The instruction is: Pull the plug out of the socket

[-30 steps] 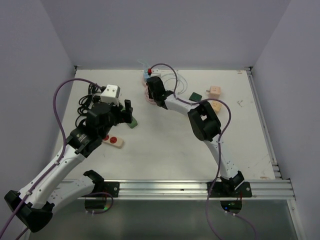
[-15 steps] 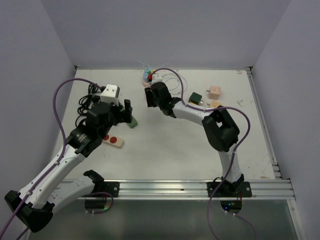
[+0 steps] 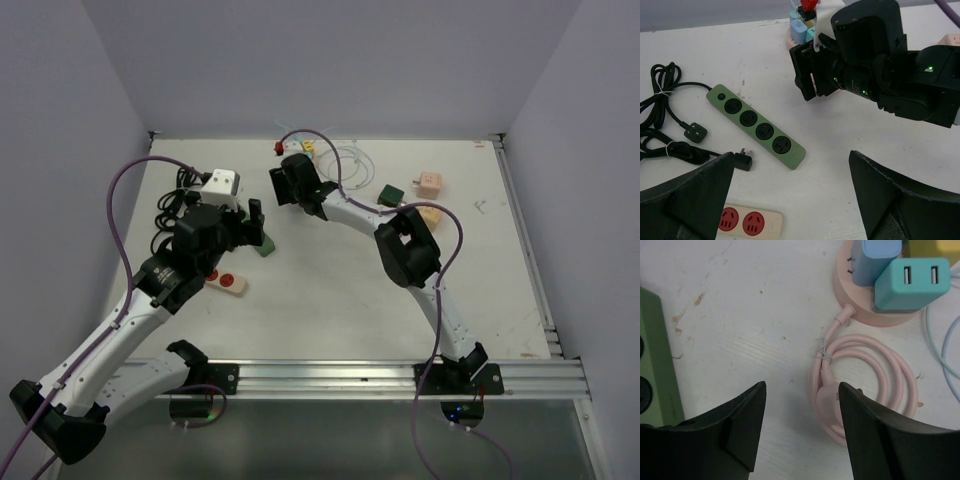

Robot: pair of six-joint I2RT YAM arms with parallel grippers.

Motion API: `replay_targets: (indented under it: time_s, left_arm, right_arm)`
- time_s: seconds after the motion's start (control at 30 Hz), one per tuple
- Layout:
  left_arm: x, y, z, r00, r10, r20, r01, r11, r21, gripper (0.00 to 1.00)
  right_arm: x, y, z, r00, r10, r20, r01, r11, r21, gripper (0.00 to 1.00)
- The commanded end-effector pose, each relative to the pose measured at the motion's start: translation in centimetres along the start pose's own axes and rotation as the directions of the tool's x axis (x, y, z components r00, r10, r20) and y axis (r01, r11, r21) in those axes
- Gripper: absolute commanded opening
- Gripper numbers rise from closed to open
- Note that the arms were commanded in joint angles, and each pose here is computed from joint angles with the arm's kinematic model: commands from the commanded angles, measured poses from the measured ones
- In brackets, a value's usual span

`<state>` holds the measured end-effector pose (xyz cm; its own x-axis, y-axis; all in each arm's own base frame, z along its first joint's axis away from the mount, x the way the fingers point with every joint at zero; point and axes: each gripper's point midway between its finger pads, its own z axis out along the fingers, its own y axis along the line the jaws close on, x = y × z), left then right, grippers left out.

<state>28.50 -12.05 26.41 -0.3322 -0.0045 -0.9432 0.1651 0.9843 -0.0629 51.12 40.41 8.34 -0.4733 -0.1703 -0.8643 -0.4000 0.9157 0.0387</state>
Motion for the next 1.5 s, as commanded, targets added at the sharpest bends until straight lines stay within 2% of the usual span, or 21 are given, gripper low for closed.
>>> replay_targets:
  time_s: [0.0, 0.23, 0.47, 0.57, 0.9, 0.93, 1.17, 1.2, 1.27, 1.3, 1.37, 1.4, 1.47]
  left_arm:
    - [-0.1, 0.5, 0.1, 1.000, 0.010, 0.009, -0.010, 1.000, -0.022, 1.00]
    - [0.1, 0.4, 0.2, 1.000, 0.018, 0.001, -0.018, 1.000, -0.018, 1.00]
    - [0.0, 0.6, 0.2, 1.000, 0.018, 0.003, -0.018, 1.000, -0.023, 1.00]
    - [0.1, 0.6, 0.2, 1.000, 0.017, 0.002, -0.017, 1.000, -0.023, 1.00]
    - [0.0, 0.8, 0.1, 1.000, 0.017, 0.007, -0.016, 0.999, -0.035, 1.00]
    - [0.0, 0.9, 0.0, 1.000, 0.015, 0.008, -0.015, 0.999, -0.039, 1.00]
    - [0.1, 1.1, 0.1, 1.000, 0.016, 0.004, -0.016, 0.998, -0.054, 1.00]
    - [0.1, 1.2, 0.1, 1.000, 0.014, 0.005, -0.014, 0.998, -0.055, 1.00]
    - [0.3, 1.0, 0.2, 1.000, 0.015, -0.001, -0.015, 0.999, -0.050, 1.00]
    - [0.3, 0.9, 0.3, 1.000, 0.015, -0.005, -0.015, 0.999, -0.046, 1.00]
    - [0.5, 0.8, 0.5, 1.000, 0.019, -0.014, -0.020, 0.999, -0.045, 1.00]
    - [0.6, 0.6, 0.5, 1.000, 0.015, -0.018, -0.015, 0.999, -0.035, 1.00]
    - [0.9, 0.3, 0.7, 1.000, 0.011, -0.030, -0.012, 1.000, -0.023, 1.00]
  right_arm:
    - [1.7, -1.6, 1.4, 0.997, -0.060, -0.050, 0.064, 0.996, 0.068, 0.64]
    - [3.3, -1.6, 1.7, 0.992, -0.091, -0.087, 0.096, 0.994, 0.055, 0.58]
    - [5.3, -2.1, 0.4, 0.980, -0.130, -0.150, 0.137, 0.990, 0.035, 0.33]
    - [6.7, -1.9, -0.3, 0.973, -0.143, -0.184, 0.146, 0.989, 0.003, 0.28]
    - [7.7, -0.4, -7.3, 0.960, -0.110, -0.259, 0.077, 0.988, -0.136, 0.23]
    - [9.2, -0.5, -8.1, 0.948, -0.116, -0.295, 0.076, 0.987, -0.144, 0.23]
    - [13.4, 1.3, -15.4, 0.925, -0.113, -0.362, 0.029, 0.973, -0.229, 0.26]
    - [15.2, 0.9, -16.5, 0.914, -0.094, -0.394, 0.007, 0.976, -0.218, 0.26]
    - [14.8, 2.1, -19.1, 0.925, -0.085, -0.371, -0.022, 0.961, -0.276, 0.27]
    - [16.7, 1.8, -20.1, 0.914, -0.084, -0.397, -0.028, 0.963, -0.269, 0.27]
    - [16.2, 2.3, -22.2, 0.926, -0.084, -0.369, -0.029, 0.956, -0.291, 0.27]
    - [17.6, 2.1, -23.1, 0.917, -0.081, -0.391, -0.038, 0.957, -0.286, 0.28]
    - [16.8, 2.7, -24.8, 0.929, -0.075, -0.363, -0.051, 0.944, -0.327, 0.31]
